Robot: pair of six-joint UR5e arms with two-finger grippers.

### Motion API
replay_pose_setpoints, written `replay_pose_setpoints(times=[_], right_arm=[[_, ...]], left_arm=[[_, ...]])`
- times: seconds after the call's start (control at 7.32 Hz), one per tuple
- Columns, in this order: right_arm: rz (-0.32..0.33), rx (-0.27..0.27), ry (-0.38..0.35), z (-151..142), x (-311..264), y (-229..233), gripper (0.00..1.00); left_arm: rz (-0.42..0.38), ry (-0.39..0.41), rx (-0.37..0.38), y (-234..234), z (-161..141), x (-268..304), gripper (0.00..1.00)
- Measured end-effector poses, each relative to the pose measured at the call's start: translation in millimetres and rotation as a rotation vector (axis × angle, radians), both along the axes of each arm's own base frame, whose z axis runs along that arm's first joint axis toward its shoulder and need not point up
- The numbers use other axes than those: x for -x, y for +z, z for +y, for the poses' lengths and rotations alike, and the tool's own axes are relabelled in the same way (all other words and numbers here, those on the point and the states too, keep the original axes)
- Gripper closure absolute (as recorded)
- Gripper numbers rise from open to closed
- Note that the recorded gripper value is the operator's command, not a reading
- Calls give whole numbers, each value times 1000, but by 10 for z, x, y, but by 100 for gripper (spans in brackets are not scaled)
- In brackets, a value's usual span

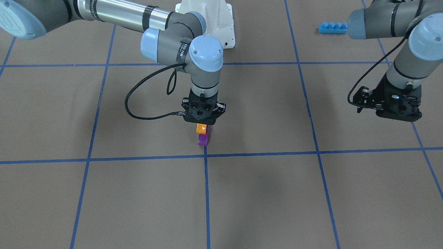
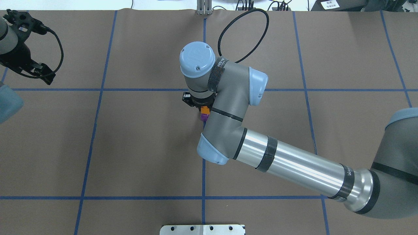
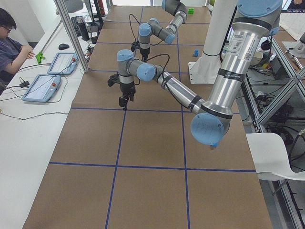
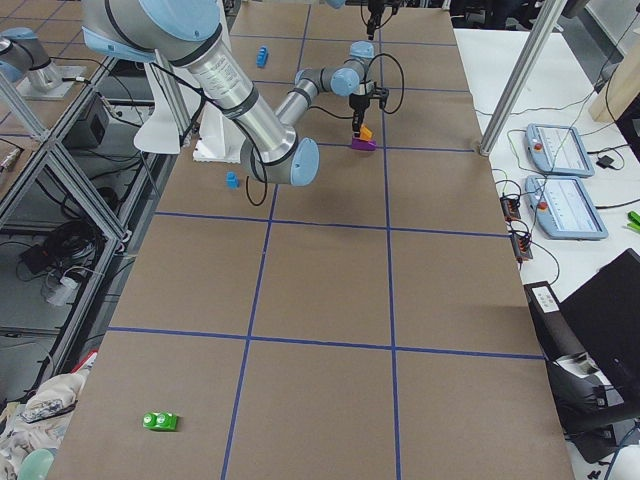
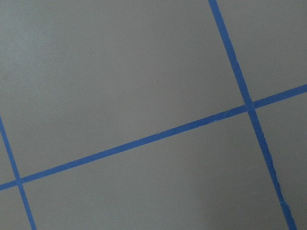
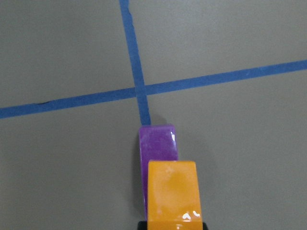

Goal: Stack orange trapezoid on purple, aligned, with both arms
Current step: 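Lower the orange block onto the purple block and align it with the right gripper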

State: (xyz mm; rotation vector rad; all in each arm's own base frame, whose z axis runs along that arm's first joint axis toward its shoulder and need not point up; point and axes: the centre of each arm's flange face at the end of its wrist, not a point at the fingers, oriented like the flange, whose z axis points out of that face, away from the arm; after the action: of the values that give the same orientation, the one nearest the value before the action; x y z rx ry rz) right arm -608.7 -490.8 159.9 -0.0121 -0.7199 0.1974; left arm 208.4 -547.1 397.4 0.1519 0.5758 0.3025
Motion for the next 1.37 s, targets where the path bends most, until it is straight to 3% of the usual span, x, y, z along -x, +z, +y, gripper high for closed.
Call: replay_pose_setpoints(times=[0.68,1.37], right_arm=[[-32,-16,5,-7,5,-62,100],[-24,-13,7,-36,11,10,100]], left_arm=[[-1,1,2,15,-4,-12,0],[1,-6,7,13,-3,-23,0]])
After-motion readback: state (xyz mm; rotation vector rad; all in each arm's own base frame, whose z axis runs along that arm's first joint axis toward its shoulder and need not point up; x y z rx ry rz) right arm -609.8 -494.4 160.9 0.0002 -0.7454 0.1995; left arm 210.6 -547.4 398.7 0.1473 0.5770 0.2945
